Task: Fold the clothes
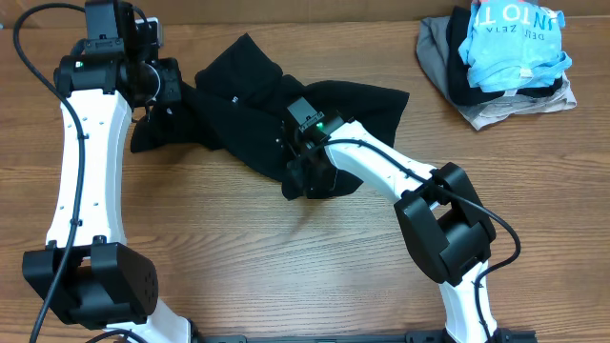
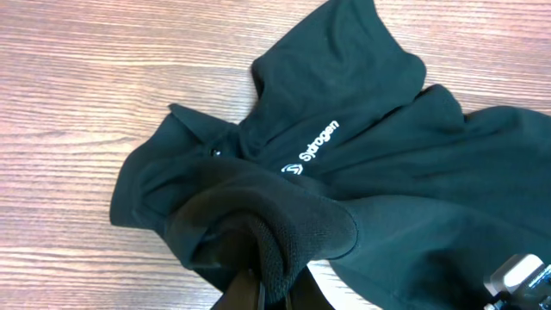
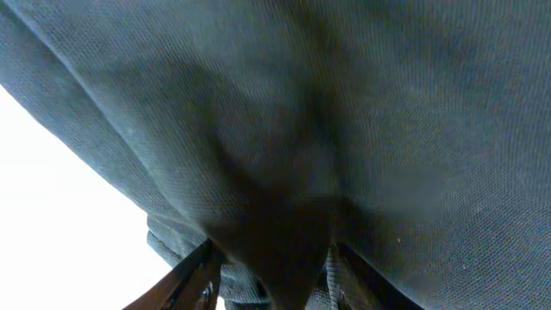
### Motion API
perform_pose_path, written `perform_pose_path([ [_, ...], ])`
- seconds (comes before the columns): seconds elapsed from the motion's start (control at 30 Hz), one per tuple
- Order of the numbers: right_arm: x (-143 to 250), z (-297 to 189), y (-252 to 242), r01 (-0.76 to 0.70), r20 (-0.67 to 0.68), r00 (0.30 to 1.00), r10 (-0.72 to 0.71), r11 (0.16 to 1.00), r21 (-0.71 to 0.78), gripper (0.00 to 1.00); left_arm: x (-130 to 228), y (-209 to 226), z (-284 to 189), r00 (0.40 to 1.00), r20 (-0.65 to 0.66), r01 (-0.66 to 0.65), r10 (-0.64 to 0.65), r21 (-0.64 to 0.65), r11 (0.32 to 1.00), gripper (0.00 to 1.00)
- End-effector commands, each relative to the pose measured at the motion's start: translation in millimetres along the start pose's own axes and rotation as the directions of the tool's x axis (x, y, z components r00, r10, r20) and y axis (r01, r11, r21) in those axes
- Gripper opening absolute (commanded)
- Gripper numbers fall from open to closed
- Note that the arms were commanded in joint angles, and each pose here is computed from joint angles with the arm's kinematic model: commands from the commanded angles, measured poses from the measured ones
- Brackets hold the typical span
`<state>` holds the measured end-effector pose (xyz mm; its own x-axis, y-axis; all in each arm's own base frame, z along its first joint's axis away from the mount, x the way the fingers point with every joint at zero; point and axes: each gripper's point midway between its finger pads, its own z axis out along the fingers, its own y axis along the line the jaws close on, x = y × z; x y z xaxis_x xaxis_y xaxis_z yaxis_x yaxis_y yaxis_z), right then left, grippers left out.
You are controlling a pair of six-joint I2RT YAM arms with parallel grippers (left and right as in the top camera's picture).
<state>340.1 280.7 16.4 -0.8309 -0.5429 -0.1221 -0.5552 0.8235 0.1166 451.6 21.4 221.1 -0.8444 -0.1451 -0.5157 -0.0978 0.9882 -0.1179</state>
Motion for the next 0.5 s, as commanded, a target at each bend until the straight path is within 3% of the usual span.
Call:
perform_pose_path([
  [0.0,11,9,-7,-0.009,-0.038,0.999,0.010,1.000,0.014,0.43,-11,3,-19,0.998,0.055,-0.003,0.004,-0.021,1.000,0.04],
  [0.17,24,15,-10,-0.017,-0.074,0.997,0.018,1.000,0.017,0.39,-11,3,-19,0.998,0.055,-0.002,0.003,-0.020,1.000,0.04],
  [0.23,24,15,-14,-0.041,-0.073,0.996,0.042,0.999,0.020,0.27,-11,3,-19,0.999,0.054,-0.002,0.003,-0.020,1.000,0.04],
  [0.3,23,14,-20,-0.083,-0.070,0.994,0.084,0.996,0.028,0.04,-10,3,-19,0.999,0.053,-0.003,0.004,-0.020,1.000,0.04],
  [0.47,21,-2,-45,-0.193,-0.063,0.979,0.195,0.981,0.034,0.04,-13,4,-30,0.997,0.073,-0.034,0.036,-0.028,0.999,0.04],
])
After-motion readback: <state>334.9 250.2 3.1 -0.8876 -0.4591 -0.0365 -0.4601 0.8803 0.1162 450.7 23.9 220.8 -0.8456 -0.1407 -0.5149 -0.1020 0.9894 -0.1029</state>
